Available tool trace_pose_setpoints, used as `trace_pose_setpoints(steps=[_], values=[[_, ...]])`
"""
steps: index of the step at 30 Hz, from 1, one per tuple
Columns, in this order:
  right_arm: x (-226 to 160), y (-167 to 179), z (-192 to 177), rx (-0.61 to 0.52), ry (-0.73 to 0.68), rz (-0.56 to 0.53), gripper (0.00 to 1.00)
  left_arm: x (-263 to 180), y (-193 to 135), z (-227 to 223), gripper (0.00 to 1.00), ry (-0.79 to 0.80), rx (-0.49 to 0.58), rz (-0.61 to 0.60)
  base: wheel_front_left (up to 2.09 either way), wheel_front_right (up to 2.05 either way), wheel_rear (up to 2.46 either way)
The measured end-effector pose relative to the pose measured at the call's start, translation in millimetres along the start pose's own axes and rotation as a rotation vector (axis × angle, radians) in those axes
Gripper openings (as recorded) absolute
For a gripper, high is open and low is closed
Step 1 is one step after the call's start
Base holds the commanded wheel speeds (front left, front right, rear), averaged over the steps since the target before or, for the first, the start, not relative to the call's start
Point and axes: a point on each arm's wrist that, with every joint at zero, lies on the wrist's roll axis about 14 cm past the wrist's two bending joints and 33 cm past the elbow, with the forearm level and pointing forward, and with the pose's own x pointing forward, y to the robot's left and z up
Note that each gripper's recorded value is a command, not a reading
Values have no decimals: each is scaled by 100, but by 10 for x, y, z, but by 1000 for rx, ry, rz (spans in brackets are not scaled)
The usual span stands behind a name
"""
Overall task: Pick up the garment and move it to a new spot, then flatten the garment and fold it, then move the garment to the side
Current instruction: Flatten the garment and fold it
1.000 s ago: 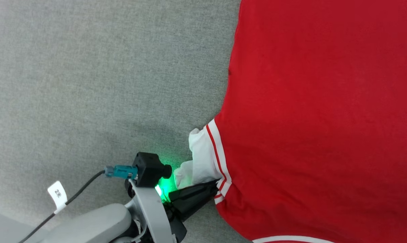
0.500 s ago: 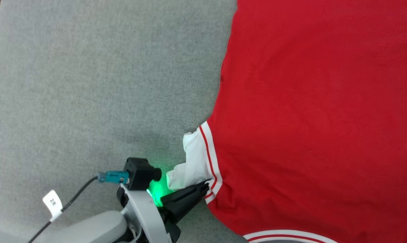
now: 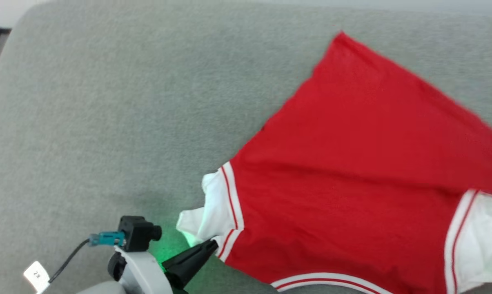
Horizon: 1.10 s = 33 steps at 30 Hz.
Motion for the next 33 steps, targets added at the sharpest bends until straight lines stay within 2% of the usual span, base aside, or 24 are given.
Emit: trace_pose_setpoints(steps=[5, 12, 16, 17, 18, 19, 26, 33], values=[[-123, 152, -738, 27, 72, 48, 0, 77, -97, 139, 0, -36, 29, -37, 0, 0, 0], [-193, 683, -1505, 43, 155, 161, 0, 56, -211, 140, 0, -46, 52, -64, 0, 0, 0], [-219, 1005, -1729, 21, 173, 219, 0, 44, -248, 154, 0, -51, 58, -73, 0, 0, 0], [-218, 1063, -1710, 14, 150, 226, 31, 48, -255, 161, 0, -53, 60, -76, 0, 0, 0], [-217, 1092, -1678, 8, 126, 225, 50, 52, -259, 167, 0, -54, 61, -77, 0, 0, 0], [-219, 1114, -1644, 2, 104, 224, 100, 52, -263, 164, 0, -54, 62, -78, 0, 0, 0], [-429, 1110, -1253, -21, -56, 223, 100, 24, -304, 154, 0, -62, 59, -84, 0, 0, 0], [-825, 898, -491, -82, -290, 159, 100, 1, -319, 145, 0, -81, 38, -79, 0, 0, 0]])
